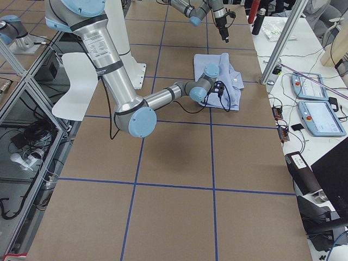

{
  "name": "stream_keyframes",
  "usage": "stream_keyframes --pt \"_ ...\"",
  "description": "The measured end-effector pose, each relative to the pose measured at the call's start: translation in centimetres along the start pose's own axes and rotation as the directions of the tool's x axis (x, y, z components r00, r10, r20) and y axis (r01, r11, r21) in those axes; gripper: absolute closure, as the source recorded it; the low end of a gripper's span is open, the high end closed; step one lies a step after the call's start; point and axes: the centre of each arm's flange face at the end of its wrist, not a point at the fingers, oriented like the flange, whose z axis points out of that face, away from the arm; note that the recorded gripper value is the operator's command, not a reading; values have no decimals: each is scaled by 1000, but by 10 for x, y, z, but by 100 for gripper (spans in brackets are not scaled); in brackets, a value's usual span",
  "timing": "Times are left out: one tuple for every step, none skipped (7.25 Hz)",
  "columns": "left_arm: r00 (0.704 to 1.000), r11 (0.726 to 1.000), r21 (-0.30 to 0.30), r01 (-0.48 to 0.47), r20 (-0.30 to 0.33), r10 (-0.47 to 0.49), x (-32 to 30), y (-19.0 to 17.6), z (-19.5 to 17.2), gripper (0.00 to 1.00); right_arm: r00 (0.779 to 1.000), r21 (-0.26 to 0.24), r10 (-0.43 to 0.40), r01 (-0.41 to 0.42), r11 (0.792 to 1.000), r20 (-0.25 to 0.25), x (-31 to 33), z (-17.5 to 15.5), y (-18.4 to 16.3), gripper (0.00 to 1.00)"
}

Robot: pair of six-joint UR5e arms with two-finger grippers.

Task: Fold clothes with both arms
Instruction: 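Drag the folded shirt toward the robot with the right gripper while the left lowers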

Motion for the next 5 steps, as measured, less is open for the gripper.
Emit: stream_keyframes --pt "1000 1000 0 7 -1 -7 0 0 0 4 999 -36 -21 22 999 44 7 -21 20 100" --pt "1000 1000 -1 10 -1 -10 0 0 0 4 995 -80 -38 46 996 92 17 -47 45 100" --pt "1000 1000 0 12 -1 -12 0 0 -1 4 990 -111 -55 69 991 128 30 -70 73 100" --pt "1000 1000 1 14 1 -14 -2 0 0 4 985 -143 -68 91 986 156 42 -88 103 100" --pt "1000 1000 0 15 2 -15 -4 0 0 4 983 -189 -76 108 976 169 55 -97 139 100"
